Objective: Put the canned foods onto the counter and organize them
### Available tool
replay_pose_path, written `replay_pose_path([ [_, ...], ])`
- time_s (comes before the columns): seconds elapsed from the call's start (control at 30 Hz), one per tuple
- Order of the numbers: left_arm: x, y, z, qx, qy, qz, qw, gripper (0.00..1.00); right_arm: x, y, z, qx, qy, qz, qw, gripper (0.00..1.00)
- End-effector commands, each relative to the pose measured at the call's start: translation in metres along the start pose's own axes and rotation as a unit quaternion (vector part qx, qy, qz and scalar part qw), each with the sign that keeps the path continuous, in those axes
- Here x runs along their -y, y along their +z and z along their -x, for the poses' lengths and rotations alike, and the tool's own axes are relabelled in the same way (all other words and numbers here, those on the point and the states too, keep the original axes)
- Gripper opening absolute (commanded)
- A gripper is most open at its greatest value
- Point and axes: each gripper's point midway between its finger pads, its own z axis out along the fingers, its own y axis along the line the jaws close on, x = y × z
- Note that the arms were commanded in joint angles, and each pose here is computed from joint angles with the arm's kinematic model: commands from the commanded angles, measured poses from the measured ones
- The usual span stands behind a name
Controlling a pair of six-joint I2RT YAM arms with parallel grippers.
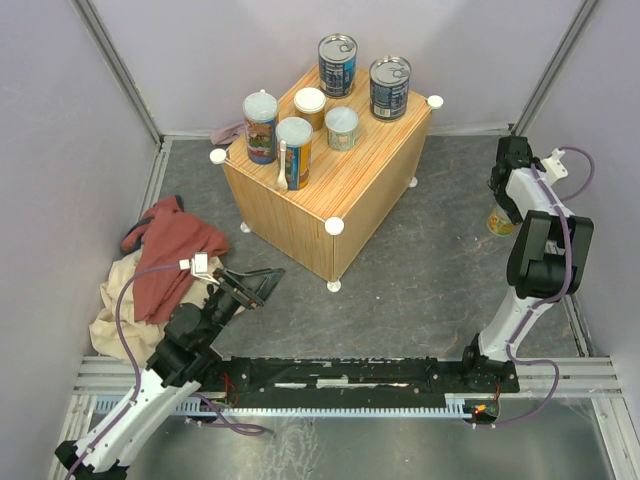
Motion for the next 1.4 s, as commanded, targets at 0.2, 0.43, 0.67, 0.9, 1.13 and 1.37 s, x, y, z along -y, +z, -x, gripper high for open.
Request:
replay_pose_path([
  [0.2,0.007,0.003,0.007,0.018,-0.011,-0.015,1.000,0.98,-0.025,0.019,-0.006,-0.012,-0.011,0.029,0.999,0.94],
  [0.43,0.008,0.002,0.007,0.019,-0.013,-0.018,1.000,0.98,-0.021,0.014,-0.007,-0.005,-0.026,0.049,0.998,0.62],
  [0.67,0.013,0.001,0.009,0.019,-0.017,-0.023,0.999,0.98,-0.032,-0.016,-0.016,-0.011,-0.065,0.130,0.989,0.06],
  [0.9,0.018,-0.001,0.011,0.014,-0.014,-0.023,1.000,0.98,-0.043,-0.075,-0.042,0.013,-0.122,0.234,0.964,0.01],
  [1.13,0.021,-0.003,0.012,0.010,-0.016,-0.023,1.000,0.98,-0.036,-0.138,-0.053,0.049,-0.187,0.304,0.933,0.01],
  [1.37,0.019,-0.003,0.011,0.007,-0.013,-0.017,1.000,0.98,-0.032,-0.234,-0.035,0.093,-0.218,0.407,0.882,0.01],
])
